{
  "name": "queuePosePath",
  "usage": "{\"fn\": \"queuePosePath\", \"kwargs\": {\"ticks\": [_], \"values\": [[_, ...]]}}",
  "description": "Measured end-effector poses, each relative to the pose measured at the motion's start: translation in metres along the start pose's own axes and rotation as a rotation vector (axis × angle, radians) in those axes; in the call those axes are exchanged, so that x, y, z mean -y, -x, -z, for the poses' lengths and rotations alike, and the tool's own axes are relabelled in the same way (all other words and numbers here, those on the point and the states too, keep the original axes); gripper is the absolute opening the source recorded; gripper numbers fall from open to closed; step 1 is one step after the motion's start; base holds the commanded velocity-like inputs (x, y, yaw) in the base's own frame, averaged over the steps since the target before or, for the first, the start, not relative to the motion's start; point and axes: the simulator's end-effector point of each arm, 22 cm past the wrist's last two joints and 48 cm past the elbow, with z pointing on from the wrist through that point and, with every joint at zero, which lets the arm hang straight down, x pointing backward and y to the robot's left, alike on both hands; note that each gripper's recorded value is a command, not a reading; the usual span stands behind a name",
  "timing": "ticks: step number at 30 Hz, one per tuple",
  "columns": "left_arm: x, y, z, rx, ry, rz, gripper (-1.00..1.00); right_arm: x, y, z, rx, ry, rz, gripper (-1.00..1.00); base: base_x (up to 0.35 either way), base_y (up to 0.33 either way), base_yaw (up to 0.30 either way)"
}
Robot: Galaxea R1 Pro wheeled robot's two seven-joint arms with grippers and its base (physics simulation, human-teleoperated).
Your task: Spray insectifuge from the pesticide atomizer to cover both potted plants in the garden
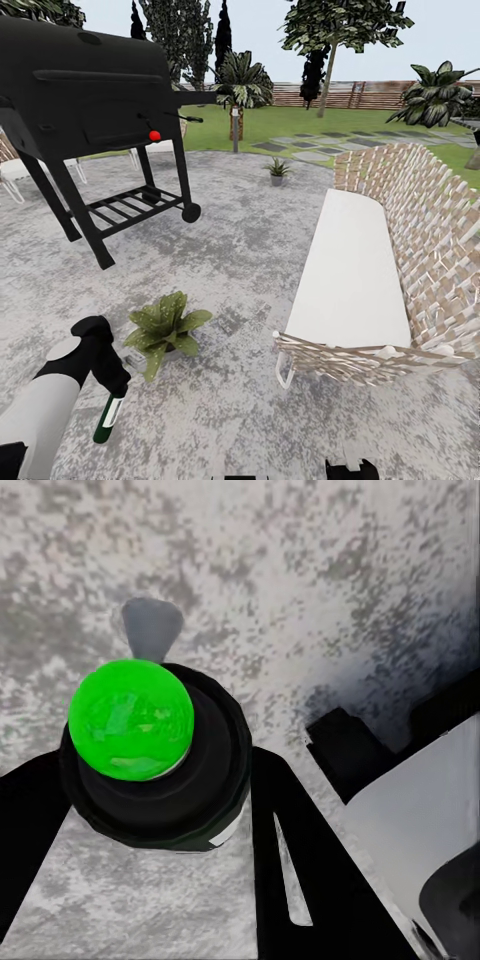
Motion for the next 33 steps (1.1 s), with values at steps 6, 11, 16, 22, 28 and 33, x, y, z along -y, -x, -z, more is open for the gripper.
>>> {"fn": "queuePosePath", "kwargs": {"ticks": [6,11,16,22,28,33], "values": [[0.006,0.012,0.004,0.028,-0.007,0.023,-1.0,0.0,0.0,0.0,0.001,-0.001,0.0,1.0,-0.034,0.011,0.0],[0.018,0.049,0.024,0.051,0.01,0.064,-1.0,0.0,0.0,0.0,0.001,-0.001,0.0,1.0,-0.001,0.0,0.0],[0.024,0.076,0.044,-0.007,0.062,-0.008,-1.0,0.0,0.0,0.0,0.001,-0.001,0.0,1.0,0.0,0.0,0.0],[0.018,0.094,0.071,0.013,0.089,-0.016,-1.0,0.0,0.0,0.0,0.001,-0.001,0.0,1.0,0.0,0.0,0.0],[0.019,0.092,0.066,0.011,0.077,-0.01,-1.0,0.0,0.0,0.0,0.001,0.0,0.0,1.0,0.0,0.0,0.0],[0.041,0.103,0.059,0.017,0.048,-0.039,-1.0,-0.001,0.0,0.0,0.001,0.0,0.0,1.0,0.0,0.0,0.0]]}}
